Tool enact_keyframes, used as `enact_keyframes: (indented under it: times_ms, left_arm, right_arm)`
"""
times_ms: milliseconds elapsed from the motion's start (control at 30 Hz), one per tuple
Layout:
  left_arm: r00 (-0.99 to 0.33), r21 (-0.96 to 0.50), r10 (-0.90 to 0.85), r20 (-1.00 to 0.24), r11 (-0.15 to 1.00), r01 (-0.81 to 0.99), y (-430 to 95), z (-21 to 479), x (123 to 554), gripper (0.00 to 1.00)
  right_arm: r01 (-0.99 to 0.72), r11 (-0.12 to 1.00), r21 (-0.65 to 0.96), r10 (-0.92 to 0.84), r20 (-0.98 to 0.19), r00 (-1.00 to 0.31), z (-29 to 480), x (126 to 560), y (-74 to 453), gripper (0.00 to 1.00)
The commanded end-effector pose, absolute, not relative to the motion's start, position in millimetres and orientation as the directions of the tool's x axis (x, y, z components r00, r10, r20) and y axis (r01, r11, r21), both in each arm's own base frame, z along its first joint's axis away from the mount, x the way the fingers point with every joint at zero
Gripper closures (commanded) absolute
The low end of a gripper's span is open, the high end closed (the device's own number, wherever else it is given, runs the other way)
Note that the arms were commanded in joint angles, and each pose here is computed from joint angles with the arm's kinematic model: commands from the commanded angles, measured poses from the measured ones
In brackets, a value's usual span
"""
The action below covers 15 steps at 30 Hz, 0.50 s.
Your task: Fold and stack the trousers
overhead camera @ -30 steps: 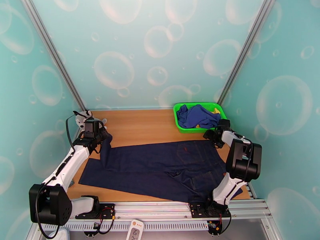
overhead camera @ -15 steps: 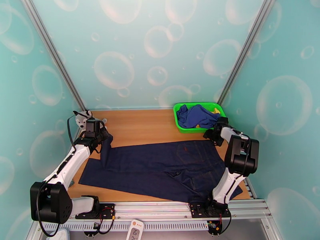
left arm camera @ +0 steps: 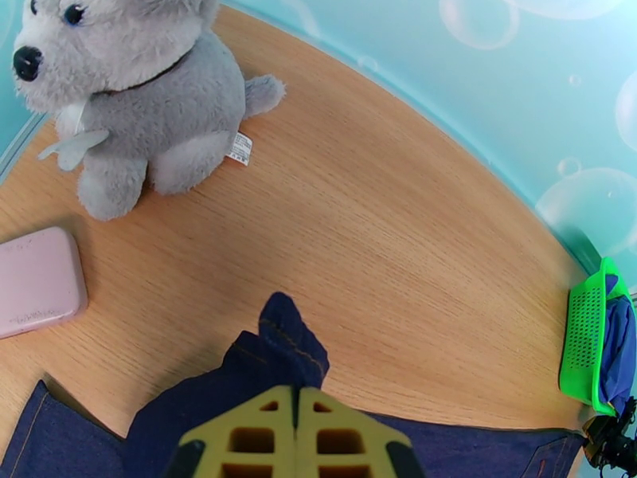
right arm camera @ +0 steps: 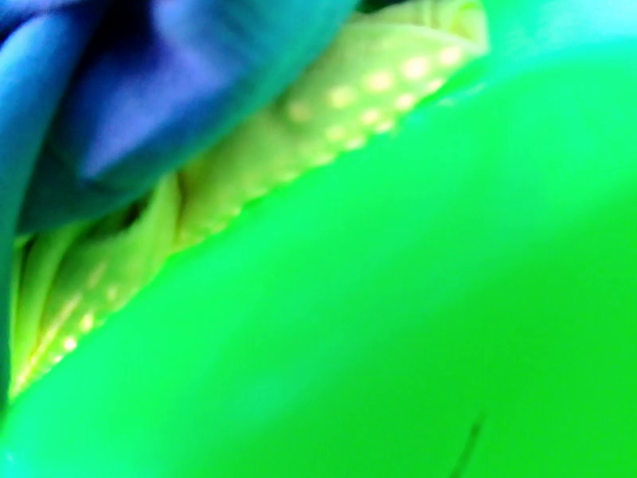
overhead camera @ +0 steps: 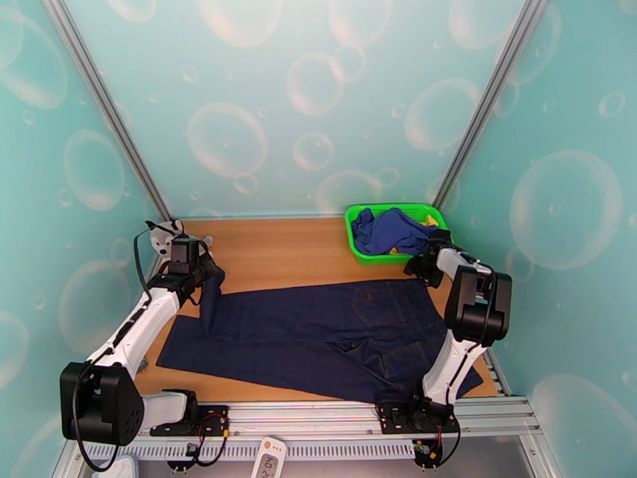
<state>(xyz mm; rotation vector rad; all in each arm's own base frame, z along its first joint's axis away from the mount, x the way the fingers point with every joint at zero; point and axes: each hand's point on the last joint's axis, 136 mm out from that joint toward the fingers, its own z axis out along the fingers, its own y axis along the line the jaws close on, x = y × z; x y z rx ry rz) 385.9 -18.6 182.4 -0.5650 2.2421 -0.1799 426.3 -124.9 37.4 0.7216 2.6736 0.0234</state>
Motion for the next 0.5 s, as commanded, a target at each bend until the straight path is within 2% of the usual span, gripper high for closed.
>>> enact_keyframes:
  times_ms: [0, 133, 233, 467]
  left_arm:
    - [-0.557, -0.295, -0.432, -0.709, 0.900, -0.321, -19, 192, 391, 1.00]
    - [-0.557, -0.294, -0.430, -0.710, 0.900, -0.321, -19, 191, 389, 1.00]
    - [-0.560, -0.293, -0.428, -0.709, 0.901, -0.318, -19, 190, 388, 1.00]
    - [-0.554, -0.292, -0.424, -0.717, 0.904, -0.314, -17, 195, 386, 1.00]
  right_arm:
    - [0.449, 0.887, 0.108, 0.462, -0.239, -0.854, 16, 411, -107, 0.33]
    - [0.453, 0.884, 0.112, 0.467, -0.229, -0.854, 13, 407, -101, 0.35]
    - [0.458, 0.878, 0.138, 0.478, -0.225, -0.849, 13, 404, -96, 0.41]
    - [0.484, 0.861, 0.158, 0.509, -0.225, -0.831, 13, 388, -96, 0.45]
